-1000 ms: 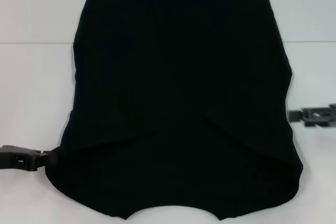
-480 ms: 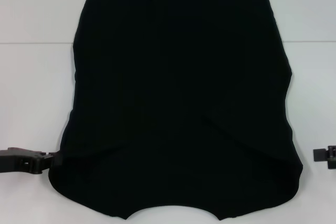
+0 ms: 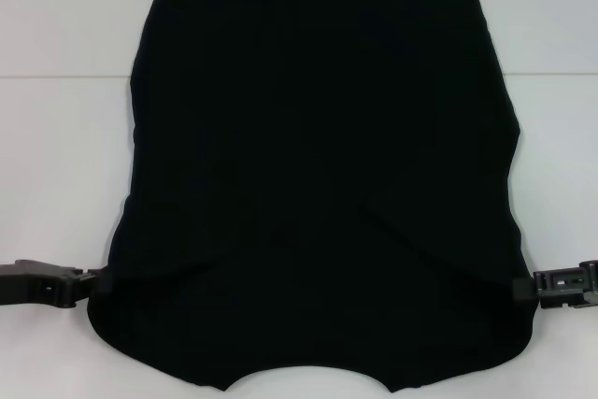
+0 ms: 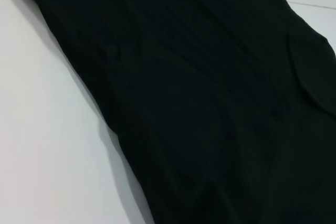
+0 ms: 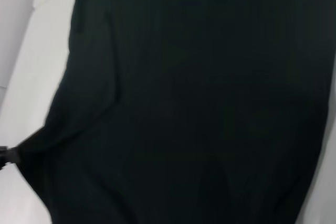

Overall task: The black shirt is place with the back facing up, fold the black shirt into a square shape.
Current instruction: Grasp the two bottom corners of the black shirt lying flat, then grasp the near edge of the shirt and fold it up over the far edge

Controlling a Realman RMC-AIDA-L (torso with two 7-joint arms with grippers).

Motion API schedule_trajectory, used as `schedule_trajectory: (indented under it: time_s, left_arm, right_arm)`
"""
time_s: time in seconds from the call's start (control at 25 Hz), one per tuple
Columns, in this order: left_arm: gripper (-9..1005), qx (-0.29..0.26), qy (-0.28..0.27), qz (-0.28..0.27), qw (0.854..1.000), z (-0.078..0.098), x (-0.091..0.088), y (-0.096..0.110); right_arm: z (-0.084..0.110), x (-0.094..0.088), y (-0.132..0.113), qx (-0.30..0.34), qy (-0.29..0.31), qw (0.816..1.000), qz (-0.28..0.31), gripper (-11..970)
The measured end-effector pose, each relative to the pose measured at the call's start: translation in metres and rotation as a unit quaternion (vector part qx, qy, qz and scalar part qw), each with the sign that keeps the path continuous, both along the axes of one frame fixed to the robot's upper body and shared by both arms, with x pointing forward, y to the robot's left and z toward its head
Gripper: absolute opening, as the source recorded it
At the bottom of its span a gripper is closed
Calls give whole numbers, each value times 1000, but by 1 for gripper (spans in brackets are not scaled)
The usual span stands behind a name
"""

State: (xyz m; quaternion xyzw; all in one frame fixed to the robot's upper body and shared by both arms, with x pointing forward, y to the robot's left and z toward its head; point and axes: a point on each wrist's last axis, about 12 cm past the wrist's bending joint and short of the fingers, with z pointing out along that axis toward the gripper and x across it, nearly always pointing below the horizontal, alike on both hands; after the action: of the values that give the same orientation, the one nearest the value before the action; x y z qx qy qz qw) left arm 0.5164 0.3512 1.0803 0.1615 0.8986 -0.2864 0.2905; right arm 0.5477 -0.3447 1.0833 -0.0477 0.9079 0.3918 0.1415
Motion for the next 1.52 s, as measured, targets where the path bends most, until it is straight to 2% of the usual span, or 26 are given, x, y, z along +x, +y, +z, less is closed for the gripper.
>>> schedule_trajectory:
  time_s: [0.32,0.52,0.64,1.08,1.52]
  left_arm:
    - [69,3,-4,-2,1000,1,2,0]
    - [73,3,-5,-1,1000,1,1,1]
    - [76,3,-6,-2,1000,1,2,0]
    - [86,-3,0,0,1000,-2,0,0]
    - [97,-36,22,25,999,-9,-25,10]
  right_arm:
    - [-3,5,3,-15,-3,1000,-4,755]
    - [-4,4,3,-15,-3,1000,-4,508]
    - [-5,3,3,-15,-2,1000,-4,296]
    - [-13,-12,-8,-7,-16,1000,-5,65]
    - [-25,-57,-43,19,-38,998,-37,42]
